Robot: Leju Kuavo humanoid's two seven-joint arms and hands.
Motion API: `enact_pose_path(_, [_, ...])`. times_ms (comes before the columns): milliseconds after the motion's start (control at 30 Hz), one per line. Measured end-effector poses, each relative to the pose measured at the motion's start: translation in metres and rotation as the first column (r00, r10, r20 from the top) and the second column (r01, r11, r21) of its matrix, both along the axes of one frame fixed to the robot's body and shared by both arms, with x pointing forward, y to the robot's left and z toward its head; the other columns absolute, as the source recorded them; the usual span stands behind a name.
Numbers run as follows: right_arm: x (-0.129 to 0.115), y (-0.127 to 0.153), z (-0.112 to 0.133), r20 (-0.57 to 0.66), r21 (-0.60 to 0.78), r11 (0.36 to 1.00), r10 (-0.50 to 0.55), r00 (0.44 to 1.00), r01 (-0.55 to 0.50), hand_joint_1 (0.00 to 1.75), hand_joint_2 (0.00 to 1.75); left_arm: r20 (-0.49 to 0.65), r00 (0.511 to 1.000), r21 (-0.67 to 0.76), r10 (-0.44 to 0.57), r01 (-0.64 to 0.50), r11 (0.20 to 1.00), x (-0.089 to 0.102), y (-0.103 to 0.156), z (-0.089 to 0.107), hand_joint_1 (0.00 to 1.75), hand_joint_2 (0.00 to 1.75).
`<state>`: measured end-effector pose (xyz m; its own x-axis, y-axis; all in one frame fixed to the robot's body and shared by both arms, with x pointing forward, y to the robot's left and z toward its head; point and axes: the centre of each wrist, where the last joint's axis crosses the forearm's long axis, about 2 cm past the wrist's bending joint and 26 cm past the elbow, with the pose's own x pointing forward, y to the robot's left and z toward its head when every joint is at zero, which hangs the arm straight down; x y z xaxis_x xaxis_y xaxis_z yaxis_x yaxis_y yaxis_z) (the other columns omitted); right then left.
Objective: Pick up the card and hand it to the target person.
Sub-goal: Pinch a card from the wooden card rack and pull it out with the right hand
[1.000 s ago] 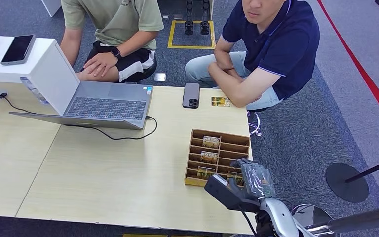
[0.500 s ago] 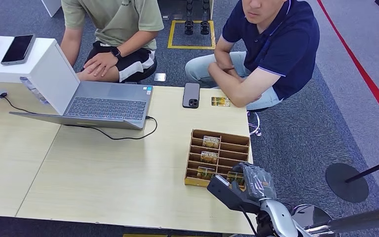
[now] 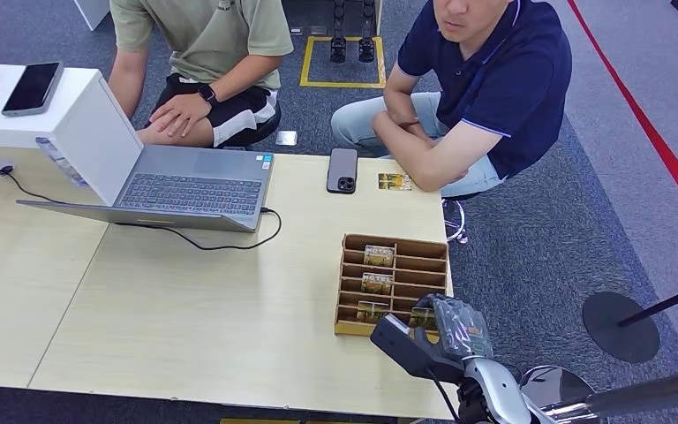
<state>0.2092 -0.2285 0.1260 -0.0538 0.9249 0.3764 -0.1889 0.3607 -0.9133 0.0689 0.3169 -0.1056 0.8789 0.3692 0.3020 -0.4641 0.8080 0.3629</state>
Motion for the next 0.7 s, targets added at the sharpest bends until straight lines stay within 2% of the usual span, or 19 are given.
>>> enact_pose_path(200, [0.0015,-0.0008,-0.0010,0.000,-0.005,1.000,-0.004,1.000,0.004,1.29,1.75,0.000,1.000,0.000,0.000,0.000,1.000,0.0000,0.0000,0.0000,0.00,0.00])
enact_pose_path(333, [0.0033,-0.0013,-0.0008,0.004,-0.006,1.000,-0.007,1.000,0.007,1.65,1.75,0.000,1.000,0.000,0.000,0.000,1.000,0.0000,0.0001,0.0000,0.00,1.75])
enact_pose_path(400, [0.0042,-0.0014,-0.0004,0.007,-0.006,1.000,-0.008,1.000,0.008,1.74,1.75,0.000,1.000,0.001,0.000,0.000,1.000,0.0000,0.0001,0.0000,0.00,1.75])
enact_pose_path(700, [0.0050,-0.0015,-0.0003,0.007,-0.003,1.000,-0.010,1.000,0.010,1.75,1.75,-0.008,1.000,0.017,0.002,-0.002,1.000,-0.0002,0.0004,0.0002,0.00,1.75])
